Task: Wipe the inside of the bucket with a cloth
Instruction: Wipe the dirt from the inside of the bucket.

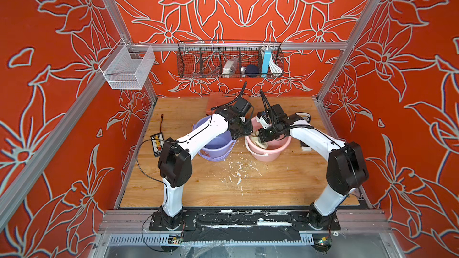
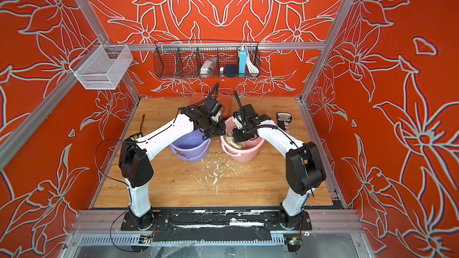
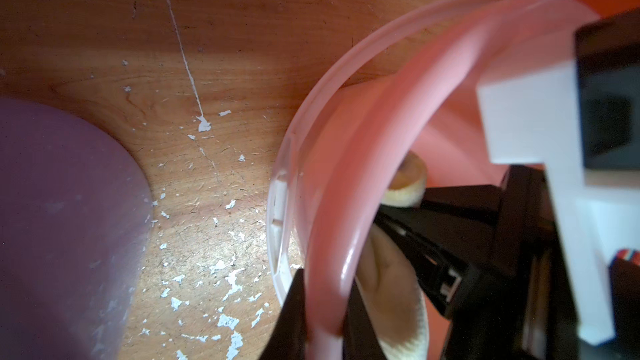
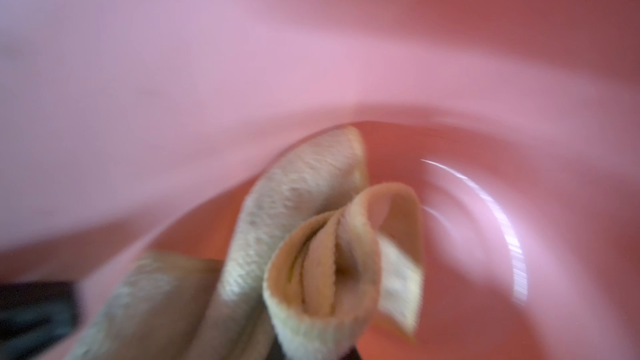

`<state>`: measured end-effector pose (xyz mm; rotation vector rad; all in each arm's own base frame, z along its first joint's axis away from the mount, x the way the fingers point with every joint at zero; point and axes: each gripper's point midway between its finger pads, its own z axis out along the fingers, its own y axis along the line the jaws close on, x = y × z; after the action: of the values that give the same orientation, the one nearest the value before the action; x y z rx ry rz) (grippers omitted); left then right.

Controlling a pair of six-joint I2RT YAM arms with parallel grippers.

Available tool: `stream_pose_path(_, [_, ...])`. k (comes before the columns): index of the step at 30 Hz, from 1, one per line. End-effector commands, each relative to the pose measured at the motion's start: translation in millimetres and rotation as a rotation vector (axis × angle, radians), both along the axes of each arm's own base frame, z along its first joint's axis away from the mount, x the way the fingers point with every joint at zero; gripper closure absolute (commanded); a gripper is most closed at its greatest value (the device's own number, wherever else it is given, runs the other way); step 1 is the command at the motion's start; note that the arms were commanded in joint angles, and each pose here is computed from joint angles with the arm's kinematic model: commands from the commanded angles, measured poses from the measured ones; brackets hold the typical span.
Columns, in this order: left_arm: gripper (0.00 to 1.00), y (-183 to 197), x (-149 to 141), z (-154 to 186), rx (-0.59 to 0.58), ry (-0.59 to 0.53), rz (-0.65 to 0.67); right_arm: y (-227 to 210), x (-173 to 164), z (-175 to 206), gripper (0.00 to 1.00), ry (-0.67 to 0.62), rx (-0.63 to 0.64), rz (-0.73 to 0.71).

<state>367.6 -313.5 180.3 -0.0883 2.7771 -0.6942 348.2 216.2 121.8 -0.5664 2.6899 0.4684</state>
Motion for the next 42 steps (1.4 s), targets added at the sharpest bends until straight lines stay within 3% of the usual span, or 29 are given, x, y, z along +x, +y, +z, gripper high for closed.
stream_pose_path(1, [1.00, 5.2, -26.9, -1.9, 0.056, 0.046, -0.066, -66.0, 10.8, -5.8, 1.00, -0.080, -0.349, -0.140])
stream_pose_path(9, [1.00, 10.6, -28.8, 3.0, 0.077, 0.069, -0.061, -122.5, 24.0, 3.6, 1.00, -0.155, -0.673, -0.276])
stream_pose_path(12, [1.00, 10.1, -32.1, 2.4, 0.068, 0.080, -0.066, -121.5, 26.2, -23.8, 1.00, -0.063, -0.729, -0.258])
stream_pose_path(16, [1.00, 12.6, -37.9, -1.1, 0.073, 0.102, -0.066, -105.2, 19.3, -72.6, 1.00, 0.111, -0.711, -0.225])
stream_pose_path(20, [1.00, 18.3, -43.2, -6.5, 0.088, 0.112, -0.060, -71.0, 13.0, -103.9, 1.00, 0.204, -0.528, -0.204])
stream_pose_path(24, [1.00, 18.4, -45.3, -8.1, 0.093, 0.130, -0.063, 1.8, 4.4, -105.8, 1.00, 0.274, -0.138, -0.095])
stream_pose_path(28, [1.00, 19.6, -45.8, -9.2, 0.102, 0.144, -0.052, 71.4, -1.5, -41.4, 1.00, 0.223, 0.329, 0.058])
stream_pose_path(30, [1.00, 20.0, -44.1, -9.2, 0.105, 0.142, -0.040, 85.8, -5.9, 0.9, 1.00, 0.158, 0.477, 0.126])
stream_pose_path(32, [1.00, 20.0, -42.3, -7.0, 0.107, 0.138, -0.034, 86.6, -9.9, 32.2, 1.00, 0.089, 0.530, 0.165])
stream_pose_path(35, [1.00, 23.8, -39.6, -1.8, 0.119, 0.122, -0.010, 60.4, -6.5, 34.5, 1.00, 0.037, 0.347, 0.113])
stream_pose_path(39, [1.00, 24.6, -38.2, 4.8, 0.114, 0.106, 0.007, -11.5, 4.5, 4.1, 1.00, 0.015, -0.105, -0.030])
stream_pose_path(42, [1.00, 28.0, -37.0, 4.8, 0.136, 0.104, 0.015, -56.6, 8.2, -1.3, 1.00, -0.035, -0.342, -0.104])
